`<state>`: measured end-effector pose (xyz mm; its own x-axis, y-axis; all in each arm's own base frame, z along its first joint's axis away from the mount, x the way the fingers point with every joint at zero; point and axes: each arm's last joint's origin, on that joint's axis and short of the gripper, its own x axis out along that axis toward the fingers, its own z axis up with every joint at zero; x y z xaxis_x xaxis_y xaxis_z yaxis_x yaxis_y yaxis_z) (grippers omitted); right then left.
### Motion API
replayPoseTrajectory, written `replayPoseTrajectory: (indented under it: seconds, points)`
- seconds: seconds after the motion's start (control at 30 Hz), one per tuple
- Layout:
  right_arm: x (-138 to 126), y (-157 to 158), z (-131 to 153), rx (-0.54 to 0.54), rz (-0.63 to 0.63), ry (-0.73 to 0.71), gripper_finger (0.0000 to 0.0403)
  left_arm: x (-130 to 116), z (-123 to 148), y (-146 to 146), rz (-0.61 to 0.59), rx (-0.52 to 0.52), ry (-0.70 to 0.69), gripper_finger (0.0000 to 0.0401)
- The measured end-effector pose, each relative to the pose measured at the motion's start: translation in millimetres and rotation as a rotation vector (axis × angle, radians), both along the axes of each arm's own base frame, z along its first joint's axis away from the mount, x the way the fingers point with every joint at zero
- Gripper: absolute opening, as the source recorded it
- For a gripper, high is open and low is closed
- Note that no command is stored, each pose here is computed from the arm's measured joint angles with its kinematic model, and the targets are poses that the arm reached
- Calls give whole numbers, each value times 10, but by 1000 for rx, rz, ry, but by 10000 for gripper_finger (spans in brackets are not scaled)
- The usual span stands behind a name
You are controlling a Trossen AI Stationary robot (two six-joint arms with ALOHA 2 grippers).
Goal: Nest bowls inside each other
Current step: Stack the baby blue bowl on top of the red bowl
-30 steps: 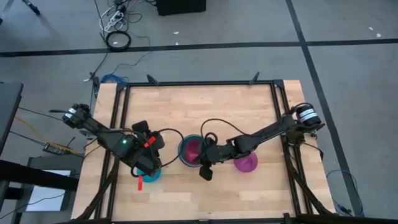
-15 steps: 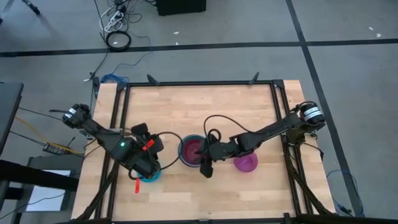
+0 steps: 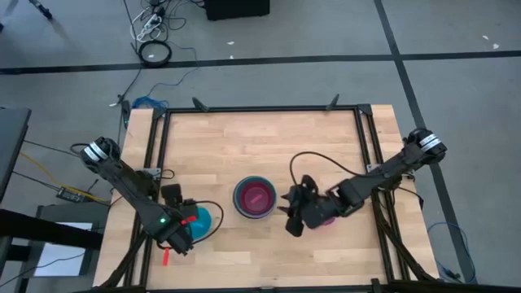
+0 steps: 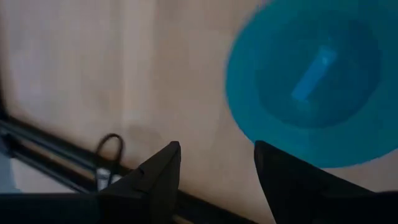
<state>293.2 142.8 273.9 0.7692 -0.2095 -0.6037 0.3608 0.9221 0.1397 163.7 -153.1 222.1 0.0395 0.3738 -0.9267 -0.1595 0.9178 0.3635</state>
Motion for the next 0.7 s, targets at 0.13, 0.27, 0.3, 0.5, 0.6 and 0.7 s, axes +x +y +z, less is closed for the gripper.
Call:
replayPoseTrajectory:
  seconds: [0.13, 0.27, 0.3, 0.5, 0.6, 0.7]
  points:
    - [-109, 109, 13, 11, -16, -4, 164, -52, -226, -30, -114, -61, 43, 213]
    - [-127, 150, -4, 21, -21, -4, 164, -70, -366, -52, -172, -104, 36, 213]
    - [-128, 150, -9, 23, -24, -2, 164, -71, -389, -46, -170, -105, 30, 213]
    - [-126, 144, -9, 25, -32, -4, 164, -77, -441, -38, -91, -117, -3, 213]
    - [-125, 143, -9, 24, -32, -3, 164, -76, -441, -39, -39, -121, -22, 213]
    - [-125, 142, -9, 22, -33, -4, 164, -62, -441, -25, 16, -125, -37, 210]
